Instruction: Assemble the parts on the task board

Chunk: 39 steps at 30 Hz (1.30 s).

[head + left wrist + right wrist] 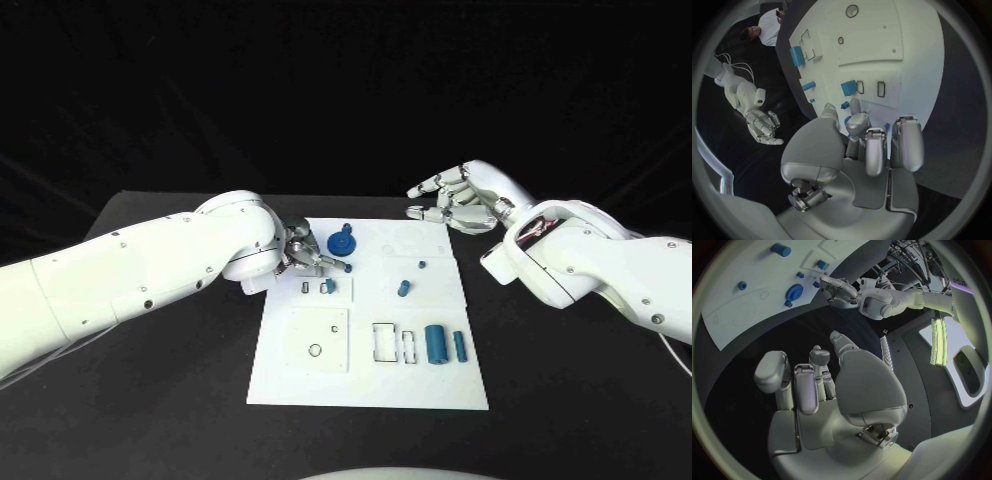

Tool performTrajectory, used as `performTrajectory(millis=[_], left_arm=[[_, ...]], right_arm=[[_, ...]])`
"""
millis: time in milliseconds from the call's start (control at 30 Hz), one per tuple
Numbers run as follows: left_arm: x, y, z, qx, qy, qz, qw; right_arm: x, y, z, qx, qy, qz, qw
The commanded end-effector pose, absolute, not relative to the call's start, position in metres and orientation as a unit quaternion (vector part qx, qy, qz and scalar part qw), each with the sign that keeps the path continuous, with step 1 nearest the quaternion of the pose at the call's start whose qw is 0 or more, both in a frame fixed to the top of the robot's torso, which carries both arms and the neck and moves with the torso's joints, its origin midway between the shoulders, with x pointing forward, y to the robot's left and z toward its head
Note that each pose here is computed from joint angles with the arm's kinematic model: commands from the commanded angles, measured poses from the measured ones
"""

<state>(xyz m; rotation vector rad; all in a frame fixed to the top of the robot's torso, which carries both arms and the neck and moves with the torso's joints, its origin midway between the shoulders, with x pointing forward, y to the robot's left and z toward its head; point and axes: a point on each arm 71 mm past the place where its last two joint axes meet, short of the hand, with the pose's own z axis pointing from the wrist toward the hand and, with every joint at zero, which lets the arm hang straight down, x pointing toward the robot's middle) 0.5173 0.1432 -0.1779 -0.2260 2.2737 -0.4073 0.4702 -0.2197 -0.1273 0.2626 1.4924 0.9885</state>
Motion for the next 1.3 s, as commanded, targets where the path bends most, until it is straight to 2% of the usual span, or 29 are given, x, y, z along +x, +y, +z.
performTrajectory(millis=[33,833,1300], left_arm=[[0.517,0.142,-0.179,-0.062,0.91,-0.143,0.385],[0.52,0.129,-0.181,-0.037,0.916,-0.133,0.375],[0.518,0.128,-0.183,-0.026,0.922,-0.129,0.365]], right_arm=[[0.47,-0.218,-0.129,0.107,0.658,0.428,0.611],[0.471,-0.214,-0.132,0.103,0.666,0.429,0.601],[0.471,-0.213,-0.133,0.1,0.67,0.429,0.598]])
